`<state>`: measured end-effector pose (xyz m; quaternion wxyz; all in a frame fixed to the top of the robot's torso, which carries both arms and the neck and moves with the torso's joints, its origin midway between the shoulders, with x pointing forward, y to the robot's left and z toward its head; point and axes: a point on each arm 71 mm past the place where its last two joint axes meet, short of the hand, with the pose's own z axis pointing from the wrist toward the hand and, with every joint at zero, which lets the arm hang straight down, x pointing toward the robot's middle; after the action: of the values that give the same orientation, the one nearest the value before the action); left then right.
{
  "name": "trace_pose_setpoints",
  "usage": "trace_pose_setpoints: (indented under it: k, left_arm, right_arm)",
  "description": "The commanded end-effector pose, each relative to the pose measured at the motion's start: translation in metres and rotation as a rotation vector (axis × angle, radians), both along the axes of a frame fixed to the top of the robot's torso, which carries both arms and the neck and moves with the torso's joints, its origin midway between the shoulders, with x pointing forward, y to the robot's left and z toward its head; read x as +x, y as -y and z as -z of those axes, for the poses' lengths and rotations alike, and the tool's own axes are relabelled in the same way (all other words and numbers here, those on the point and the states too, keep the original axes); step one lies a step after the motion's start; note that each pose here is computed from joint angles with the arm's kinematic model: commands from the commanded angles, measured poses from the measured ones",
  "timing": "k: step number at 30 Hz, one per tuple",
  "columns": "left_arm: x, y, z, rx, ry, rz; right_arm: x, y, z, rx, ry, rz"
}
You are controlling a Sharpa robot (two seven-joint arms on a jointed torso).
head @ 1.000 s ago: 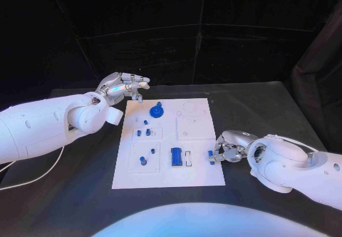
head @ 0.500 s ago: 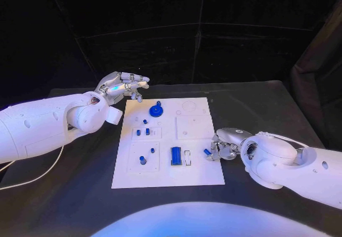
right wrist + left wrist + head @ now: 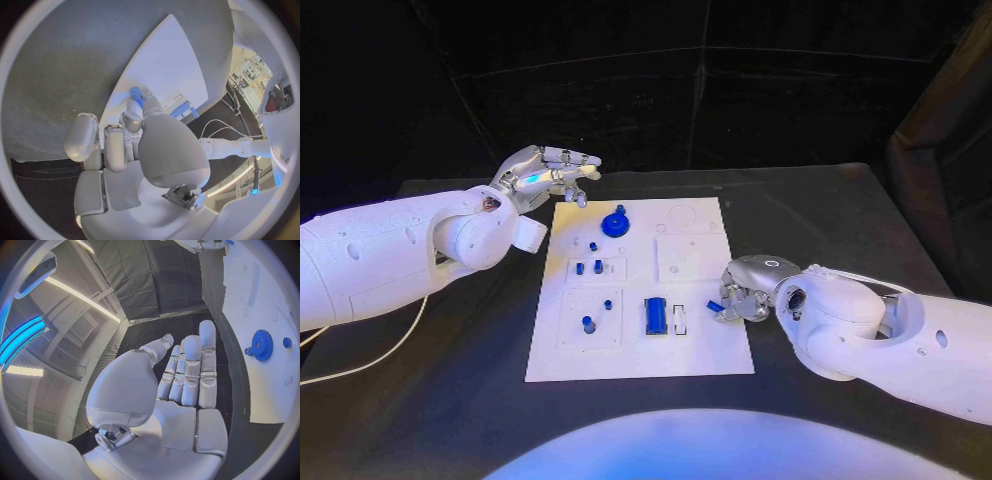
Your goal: Assemble the parts on the task board
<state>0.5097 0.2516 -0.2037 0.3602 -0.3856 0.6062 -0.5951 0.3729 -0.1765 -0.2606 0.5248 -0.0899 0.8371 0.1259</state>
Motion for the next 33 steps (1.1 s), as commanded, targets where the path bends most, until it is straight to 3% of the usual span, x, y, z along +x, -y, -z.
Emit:
trace_pose_setpoints:
  k: [1, 10, 20, 33]
  left_arm:
    - [-0.0003, 0.0, -0.0012, -0.01, -0.001, 0.009]
    - [-0.0003, 0.0, -0.0011, -0.01, -0.002, 0.008]
    - [-0.0003, 0.001, -0.001, -0.01, -0.003, 0.01]
    - [-0.0007, 0.001, -0.001, -0.01, -0.004, 0.011]
  right_arm:
    - [-0.003, 0.004, 0.009, -0.095, -0.018, 0.0]
    - [-0.009, 0.003, 0.0, 0.099, -0.03, 0.085]
    - [-0.016, 0.002, -0.007, 0.326, -0.096, 0.179]
    - [-0.02, -0.008, -0.001, 0.407, -0.229, 0.225]
